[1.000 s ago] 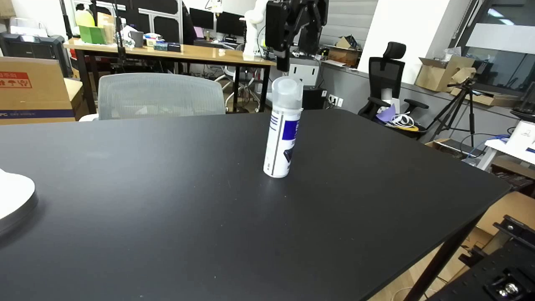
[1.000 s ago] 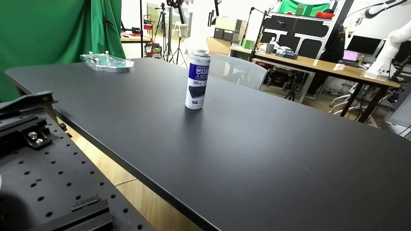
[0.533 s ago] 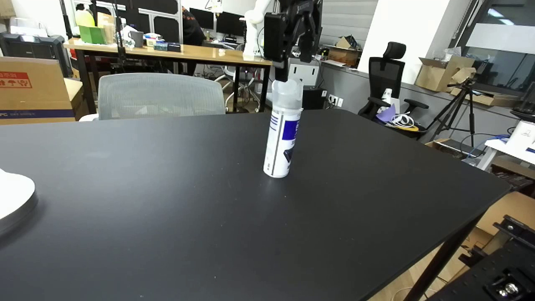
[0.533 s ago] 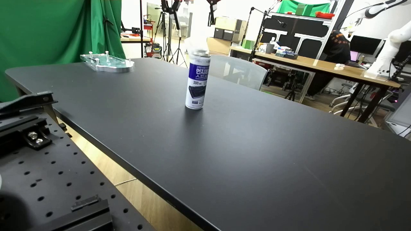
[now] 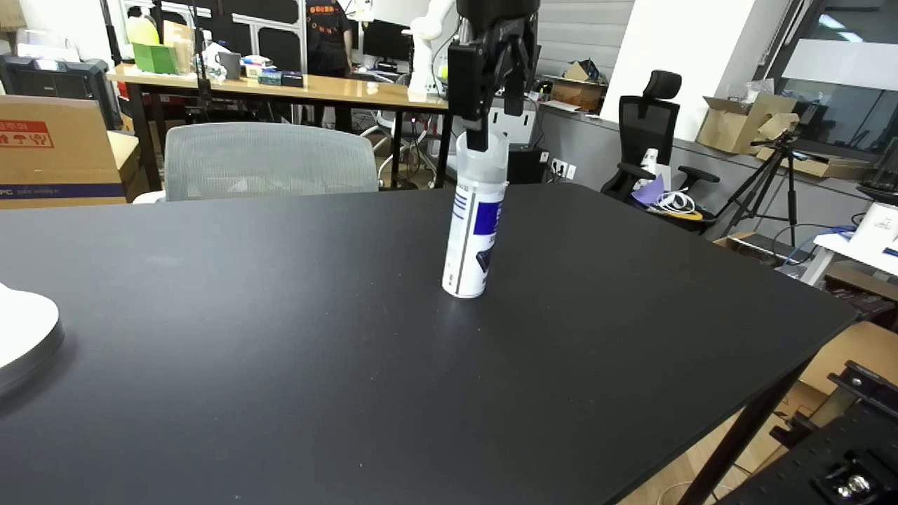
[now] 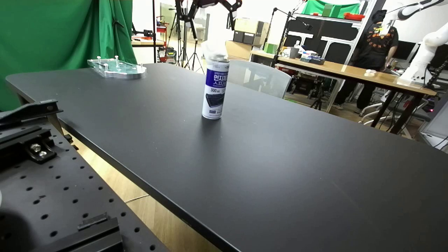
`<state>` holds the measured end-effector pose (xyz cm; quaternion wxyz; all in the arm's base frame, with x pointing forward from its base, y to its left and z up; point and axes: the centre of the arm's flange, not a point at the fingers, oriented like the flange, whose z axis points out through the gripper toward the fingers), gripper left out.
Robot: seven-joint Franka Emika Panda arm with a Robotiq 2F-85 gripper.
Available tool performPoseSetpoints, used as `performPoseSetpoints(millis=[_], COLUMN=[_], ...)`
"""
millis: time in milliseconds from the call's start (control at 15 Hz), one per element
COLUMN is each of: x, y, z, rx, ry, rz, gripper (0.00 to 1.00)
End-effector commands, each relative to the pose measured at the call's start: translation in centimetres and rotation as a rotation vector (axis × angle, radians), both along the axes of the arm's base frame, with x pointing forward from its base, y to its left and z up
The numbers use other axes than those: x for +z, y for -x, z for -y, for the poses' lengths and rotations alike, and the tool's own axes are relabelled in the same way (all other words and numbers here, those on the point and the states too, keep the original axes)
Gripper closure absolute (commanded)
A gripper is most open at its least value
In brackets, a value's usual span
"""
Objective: Take the cover off the can
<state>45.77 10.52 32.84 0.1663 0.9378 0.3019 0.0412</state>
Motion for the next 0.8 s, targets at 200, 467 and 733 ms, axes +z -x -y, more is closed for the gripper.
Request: performPoseSetpoints(millis=[200, 467, 733], x=[-0.9, -1.5, -2.1], y=[-0.2, -0.3, -0.5], z=[0.2, -0.1, -0.4], rx=[0.019, 0.011, -0.005], ry=[0.023, 0.018, 0.002], rz=[-0.002, -0.004, 0.013], gripper=[0.0, 0.0, 0.0])
